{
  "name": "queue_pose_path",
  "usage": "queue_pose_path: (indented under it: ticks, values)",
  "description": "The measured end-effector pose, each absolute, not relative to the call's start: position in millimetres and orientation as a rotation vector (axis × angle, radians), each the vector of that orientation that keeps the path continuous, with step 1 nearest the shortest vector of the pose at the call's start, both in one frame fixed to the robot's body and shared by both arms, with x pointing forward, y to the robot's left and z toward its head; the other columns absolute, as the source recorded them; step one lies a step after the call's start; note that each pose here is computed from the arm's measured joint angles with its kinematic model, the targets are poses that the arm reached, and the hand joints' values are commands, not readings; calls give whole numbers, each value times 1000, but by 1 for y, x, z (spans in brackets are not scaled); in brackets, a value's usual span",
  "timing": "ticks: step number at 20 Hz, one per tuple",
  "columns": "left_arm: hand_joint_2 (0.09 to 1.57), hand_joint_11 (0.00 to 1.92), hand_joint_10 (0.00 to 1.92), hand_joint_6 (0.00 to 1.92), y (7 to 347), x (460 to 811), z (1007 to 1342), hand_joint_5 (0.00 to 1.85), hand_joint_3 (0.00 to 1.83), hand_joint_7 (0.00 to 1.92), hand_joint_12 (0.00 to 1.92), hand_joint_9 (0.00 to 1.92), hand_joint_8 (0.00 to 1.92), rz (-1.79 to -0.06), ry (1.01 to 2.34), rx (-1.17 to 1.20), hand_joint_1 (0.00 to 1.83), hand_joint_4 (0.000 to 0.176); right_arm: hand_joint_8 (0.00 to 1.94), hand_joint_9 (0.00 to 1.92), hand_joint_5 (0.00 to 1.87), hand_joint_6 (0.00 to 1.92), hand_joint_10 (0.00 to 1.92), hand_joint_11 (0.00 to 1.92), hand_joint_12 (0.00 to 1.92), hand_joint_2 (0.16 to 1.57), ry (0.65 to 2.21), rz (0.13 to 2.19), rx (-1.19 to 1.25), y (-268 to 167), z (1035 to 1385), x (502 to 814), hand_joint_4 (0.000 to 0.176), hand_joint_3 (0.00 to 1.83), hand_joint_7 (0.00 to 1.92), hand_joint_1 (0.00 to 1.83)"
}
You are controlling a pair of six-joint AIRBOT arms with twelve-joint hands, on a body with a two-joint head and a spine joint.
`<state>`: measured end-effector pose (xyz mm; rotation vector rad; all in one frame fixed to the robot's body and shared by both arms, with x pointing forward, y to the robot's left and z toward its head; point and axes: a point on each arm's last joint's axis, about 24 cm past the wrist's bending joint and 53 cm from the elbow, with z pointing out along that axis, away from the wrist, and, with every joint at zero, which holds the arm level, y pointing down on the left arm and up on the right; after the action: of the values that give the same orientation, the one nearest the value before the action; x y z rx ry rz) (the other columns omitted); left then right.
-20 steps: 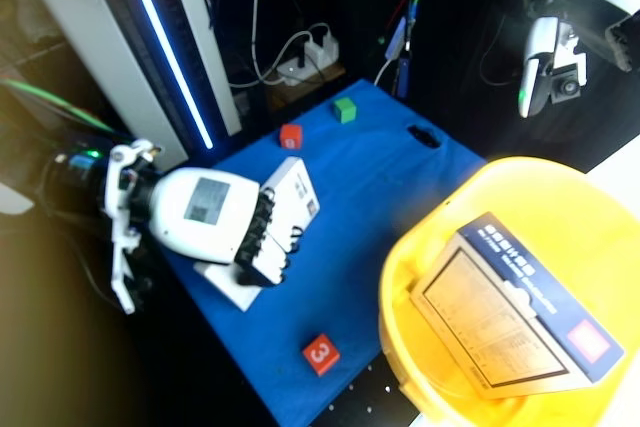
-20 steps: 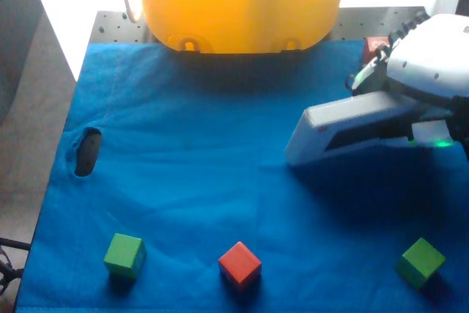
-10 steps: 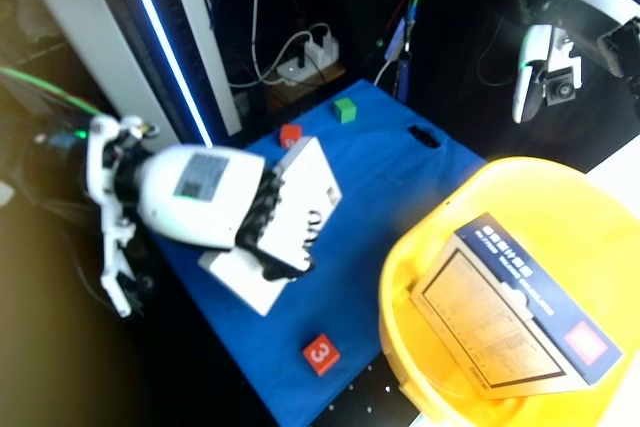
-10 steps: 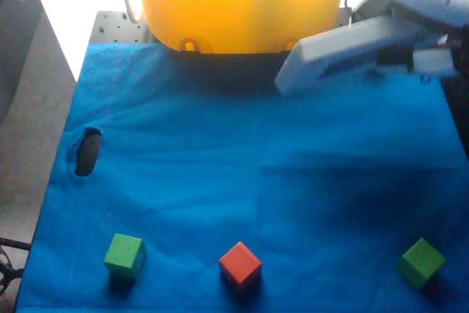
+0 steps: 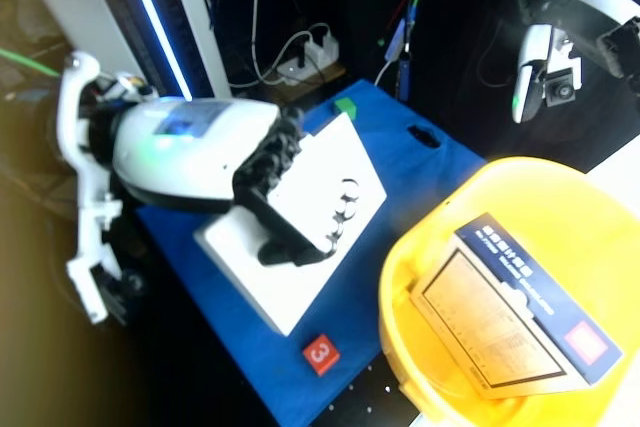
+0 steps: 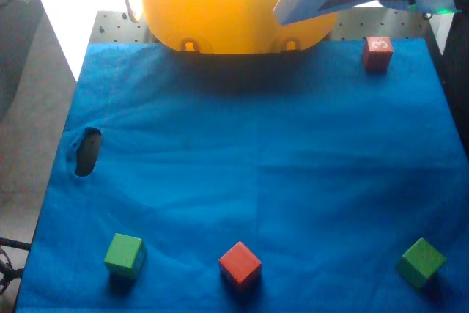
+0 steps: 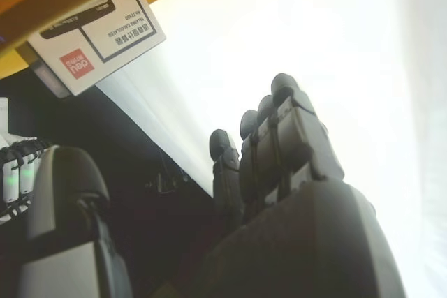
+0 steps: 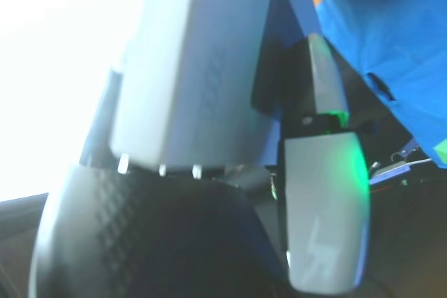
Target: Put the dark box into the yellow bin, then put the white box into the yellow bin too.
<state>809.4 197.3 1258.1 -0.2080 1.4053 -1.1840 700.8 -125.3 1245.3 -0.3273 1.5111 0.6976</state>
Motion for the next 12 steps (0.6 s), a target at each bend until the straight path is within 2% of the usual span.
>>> queue_pose_path:
  ticks: [1,2,3,4,5,6,7,8,9,10,11,12]
  values:
    - [913,179,0,2,197,808,1256,385,0,266,88,190,6,-1185,1407,-204,1131,70,636,1007,956,886,1222,791,1381,1077,1512,694,-325,-126,1246,703,0,0,1153,1379]
    - [920,172,0,2,196,807,1255,386,3,261,84,184,3,-1188,1408,-198,1123,81,754,1017,968,937,1135,830,1468,1081,1509,689,-320,-127,1250,705,0,4,1144,1276]
    - [918,168,2,5,194,807,1254,395,2,271,82,188,7,-1188,1412,-197,1112,101,912,1008,995,845,1123,800,1519,1086,1495,687,-313,-129,1258,708,0,2,1105,1260]
    - [923,174,0,0,192,806,1254,382,4,261,84,179,2,-1192,1414,-194,1056,150,1195,919,1020,706,1331,751,1695,1112,1477,677,-323,-129,1267,710,0,2,996,1265]
    - [929,170,0,0,192,806,1255,374,6,255,83,178,0,-1195,1410,-193,1049,139,1228,901,1036,668,1379,745,1741,1112,1466,668,-332,-128,1274,712,0,0,987,1268]
    - [948,174,0,0,192,805,1254,353,13,244,83,177,0,-1198,1409,-191,1015,138,1132,928,1029,704,1300,780,1665,1099,1453,665,-337,-127,1281,712,0,0,1036,1270]
    - [957,143,0,0,191,805,1254,339,14,215,73,145,0,-1198,1408,-190,988,168,1028,960,1042,720,1258,827,1622,1085,1436,663,-345,-126,1287,712,0,0,1074,1263]
    - [959,120,0,0,190,804,1252,336,12,212,66,138,1,-1202,1411,-190,984,174,963,985,1055,706,1284,854,1633,1075,1432,662,-345,-126,1290,712,0,0,1105,1264]
    - [963,57,2,0,190,804,1250,329,5,199,381,132,0,-1199,1417,-188,974,176,967,983,1053,714,1301,854,1647,1075,1439,657,-349,-126,1288,712,0,1,1102,1263]
    - [968,11,3,6,190,804,1248,316,0,194,570,124,2,-1198,1421,-187,985,175,916,982,1039,761,1261,833,1609,1074,1446,651,-350,-126,1286,713,0,0,1120,1259]
    - [965,7,8,3,189,803,1249,324,0,235,578,182,4,-1202,1419,-190,1007,148,978,949,1041,755,1238,787,1612,1081,1454,636,-355,-127,1286,715,0,1,1087,1255]
    - [953,46,3,3,189,803,1250,362,0,272,404,199,2,-1208,1413,-187,1068,106,1006,973,1045,725,1293,844,1639,1081,1444,622,-363,-127,1290,716,0,0,1086,1262]
